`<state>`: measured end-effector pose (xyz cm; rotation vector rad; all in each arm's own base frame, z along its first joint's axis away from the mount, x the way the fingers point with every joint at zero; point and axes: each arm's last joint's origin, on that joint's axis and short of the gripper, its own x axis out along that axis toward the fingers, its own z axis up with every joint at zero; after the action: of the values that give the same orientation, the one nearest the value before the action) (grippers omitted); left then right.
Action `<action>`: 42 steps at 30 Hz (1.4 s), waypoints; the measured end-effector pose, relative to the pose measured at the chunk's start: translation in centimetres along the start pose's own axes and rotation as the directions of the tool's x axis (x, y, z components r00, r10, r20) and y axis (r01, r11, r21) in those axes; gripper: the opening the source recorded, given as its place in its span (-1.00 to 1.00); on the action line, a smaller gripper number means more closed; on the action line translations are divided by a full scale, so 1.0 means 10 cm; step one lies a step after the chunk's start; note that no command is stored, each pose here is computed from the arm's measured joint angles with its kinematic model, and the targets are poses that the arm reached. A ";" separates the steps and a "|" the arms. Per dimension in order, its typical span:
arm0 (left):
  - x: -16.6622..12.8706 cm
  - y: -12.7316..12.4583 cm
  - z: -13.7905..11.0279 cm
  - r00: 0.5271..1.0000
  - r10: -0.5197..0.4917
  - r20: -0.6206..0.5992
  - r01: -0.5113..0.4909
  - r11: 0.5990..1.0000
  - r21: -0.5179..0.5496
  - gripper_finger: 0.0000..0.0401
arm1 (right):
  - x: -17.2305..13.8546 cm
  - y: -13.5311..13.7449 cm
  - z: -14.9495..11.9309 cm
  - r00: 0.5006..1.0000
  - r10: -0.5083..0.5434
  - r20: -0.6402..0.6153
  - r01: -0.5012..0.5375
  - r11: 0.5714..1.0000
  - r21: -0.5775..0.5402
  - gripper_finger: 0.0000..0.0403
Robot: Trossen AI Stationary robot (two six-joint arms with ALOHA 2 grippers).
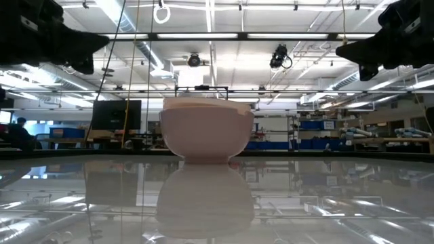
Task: Nest bowls inside each other
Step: Return to Home Position
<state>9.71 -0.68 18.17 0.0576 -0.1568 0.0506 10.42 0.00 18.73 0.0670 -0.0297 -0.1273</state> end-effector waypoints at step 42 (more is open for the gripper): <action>0.00 0.17 -0.13 0.969 0.210 -0.129 -0.220 0.973 -0.065 -0.99 | -0.06 0.00 -0.20 0.997 0.077 -0.018 -0.074 0.986 0.148 -0.88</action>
<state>9.81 1.11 16.95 -0.0412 -0.0426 0.2643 9.92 0.24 16.70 0.2152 -0.0181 -0.0485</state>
